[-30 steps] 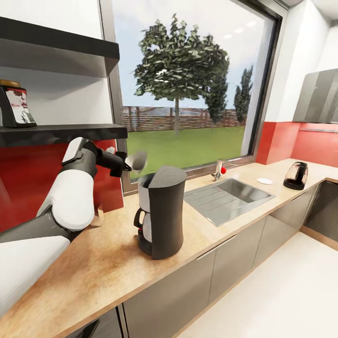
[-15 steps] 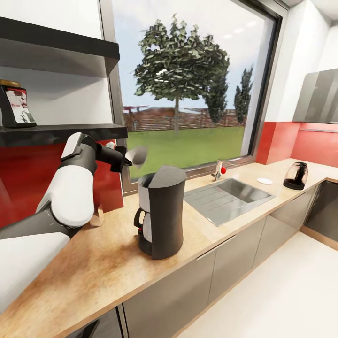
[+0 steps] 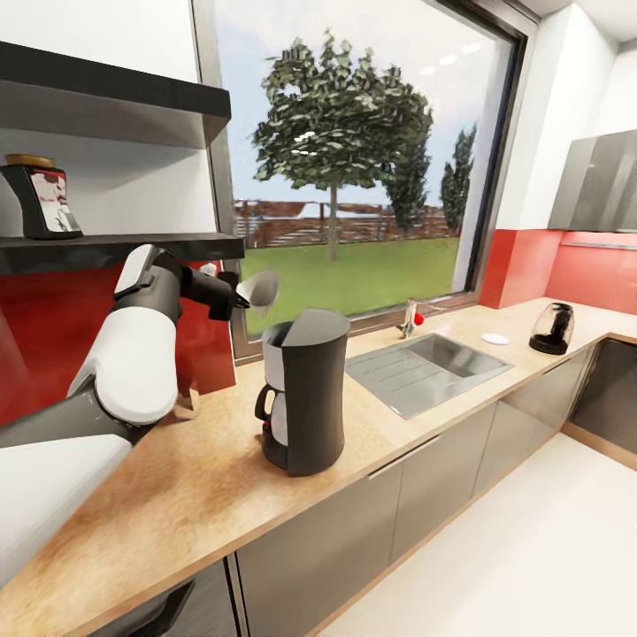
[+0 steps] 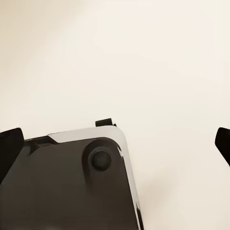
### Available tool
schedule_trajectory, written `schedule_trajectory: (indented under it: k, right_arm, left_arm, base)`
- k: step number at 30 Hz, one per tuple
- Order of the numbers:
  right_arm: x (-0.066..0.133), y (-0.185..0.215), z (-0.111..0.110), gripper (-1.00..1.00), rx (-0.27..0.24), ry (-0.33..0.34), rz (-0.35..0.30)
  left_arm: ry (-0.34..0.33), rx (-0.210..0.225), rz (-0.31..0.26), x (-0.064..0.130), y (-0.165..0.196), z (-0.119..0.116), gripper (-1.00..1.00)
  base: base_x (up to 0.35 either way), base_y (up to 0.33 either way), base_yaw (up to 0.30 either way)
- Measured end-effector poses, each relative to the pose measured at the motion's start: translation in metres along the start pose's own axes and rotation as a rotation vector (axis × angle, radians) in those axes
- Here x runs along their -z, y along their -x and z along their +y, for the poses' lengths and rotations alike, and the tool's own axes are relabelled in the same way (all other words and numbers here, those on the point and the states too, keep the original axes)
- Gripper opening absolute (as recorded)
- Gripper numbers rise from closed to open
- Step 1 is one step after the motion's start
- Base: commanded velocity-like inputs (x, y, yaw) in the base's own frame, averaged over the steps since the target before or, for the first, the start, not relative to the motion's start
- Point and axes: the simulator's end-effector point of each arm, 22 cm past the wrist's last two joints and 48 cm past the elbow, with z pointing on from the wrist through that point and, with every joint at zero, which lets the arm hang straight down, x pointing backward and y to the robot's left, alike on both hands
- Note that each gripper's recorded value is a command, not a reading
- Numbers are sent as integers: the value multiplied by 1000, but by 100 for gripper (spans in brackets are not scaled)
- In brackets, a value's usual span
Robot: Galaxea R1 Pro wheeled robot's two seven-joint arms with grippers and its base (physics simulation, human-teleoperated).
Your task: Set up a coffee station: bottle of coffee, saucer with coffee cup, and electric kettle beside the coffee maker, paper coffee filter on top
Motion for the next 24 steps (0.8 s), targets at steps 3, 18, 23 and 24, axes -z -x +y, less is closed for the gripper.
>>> schedule_trajectory:
  k: [3, 18, 23, 24]
  right_arm:
    - [0, 0, 0, 100, 0, 0, 0]
    - [0, 0, 0, 100, 0, 0, 0]
    - [0, 0, 0, 100, 0, 0, -1]
    - [0, 0, 0, 100, 0, 0, -2]
  left_arm:
    - [-11, 6, 14, 5, -6, -10, -100]
    - [65, 151, 65, 6, -20, 2, -100]
    - [89, 158, 69, 5, -22, 8, -100]
    - [93, 173, 64, 5, -21, 10, -100]
  base:
    - [-1, 0, 0]
    - [0, 0, 0]
    - [0, 0, 0]
    - [0, 0, 0]
